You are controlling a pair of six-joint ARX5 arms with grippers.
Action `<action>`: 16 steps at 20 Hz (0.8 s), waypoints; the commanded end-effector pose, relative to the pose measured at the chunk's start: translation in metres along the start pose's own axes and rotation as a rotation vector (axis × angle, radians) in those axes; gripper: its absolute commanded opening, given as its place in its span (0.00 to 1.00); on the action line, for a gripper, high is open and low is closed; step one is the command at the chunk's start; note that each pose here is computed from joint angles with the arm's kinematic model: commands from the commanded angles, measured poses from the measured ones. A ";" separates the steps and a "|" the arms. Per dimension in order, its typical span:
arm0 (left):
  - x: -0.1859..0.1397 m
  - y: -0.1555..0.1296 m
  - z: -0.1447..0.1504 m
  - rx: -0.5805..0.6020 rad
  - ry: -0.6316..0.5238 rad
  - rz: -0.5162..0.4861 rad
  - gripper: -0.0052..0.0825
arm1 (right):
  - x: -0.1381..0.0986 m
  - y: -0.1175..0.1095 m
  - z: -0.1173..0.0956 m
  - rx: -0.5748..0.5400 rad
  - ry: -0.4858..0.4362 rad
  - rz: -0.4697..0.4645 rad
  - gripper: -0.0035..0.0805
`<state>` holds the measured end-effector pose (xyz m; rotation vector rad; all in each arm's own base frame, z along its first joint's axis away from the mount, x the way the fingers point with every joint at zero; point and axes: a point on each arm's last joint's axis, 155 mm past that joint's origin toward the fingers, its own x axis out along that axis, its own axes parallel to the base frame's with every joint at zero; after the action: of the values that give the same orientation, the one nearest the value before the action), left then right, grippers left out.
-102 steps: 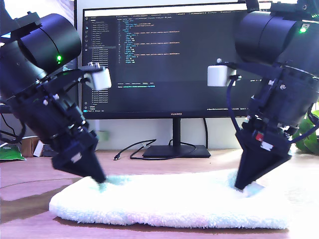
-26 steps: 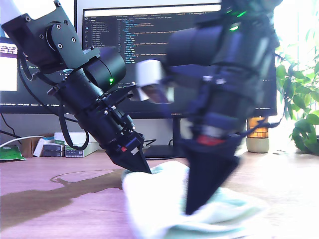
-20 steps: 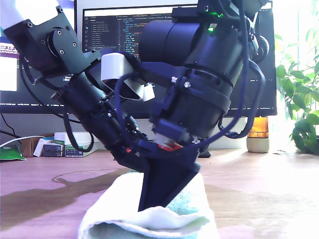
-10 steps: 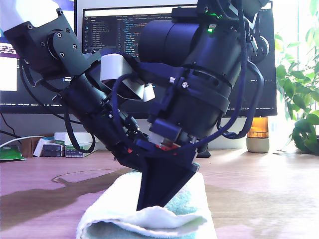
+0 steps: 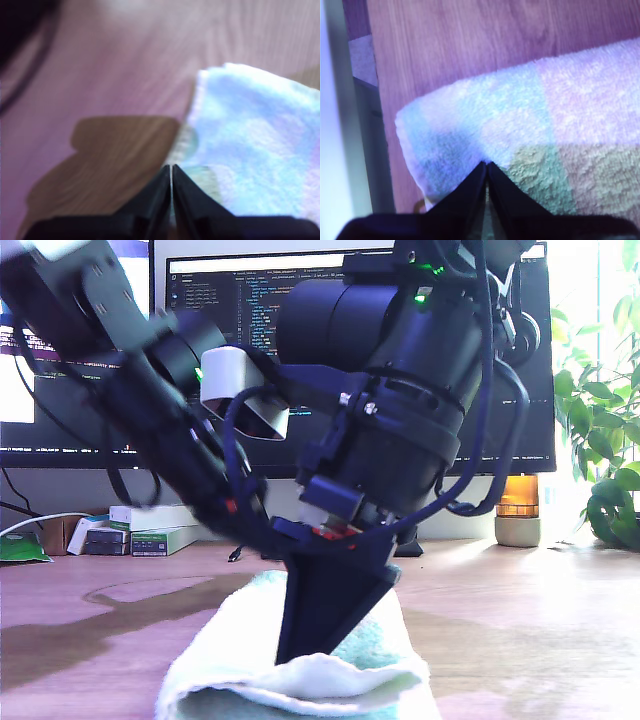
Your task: Fold the tea towel to a neat square and place it to the right
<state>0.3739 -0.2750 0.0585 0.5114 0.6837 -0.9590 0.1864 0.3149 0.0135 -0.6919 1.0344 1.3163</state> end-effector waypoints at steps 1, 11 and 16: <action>-0.013 -0.004 0.013 -0.015 -0.037 -0.022 0.04 | -0.007 0.005 0.003 -0.008 -0.013 -0.003 0.03; -0.049 -0.042 0.018 -0.097 -0.125 -0.242 0.04 | -0.056 0.000 0.028 -0.067 -0.136 -0.099 0.03; -0.055 -0.055 0.006 -0.123 -0.190 -0.234 0.04 | -0.085 -0.001 0.026 -0.212 -0.135 -0.186 0.03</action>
<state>0.3118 -0.2750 0.0978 0.2413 0.6431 -1.1527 0.1984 0.3048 0.0965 -0.8137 0.7298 1.3054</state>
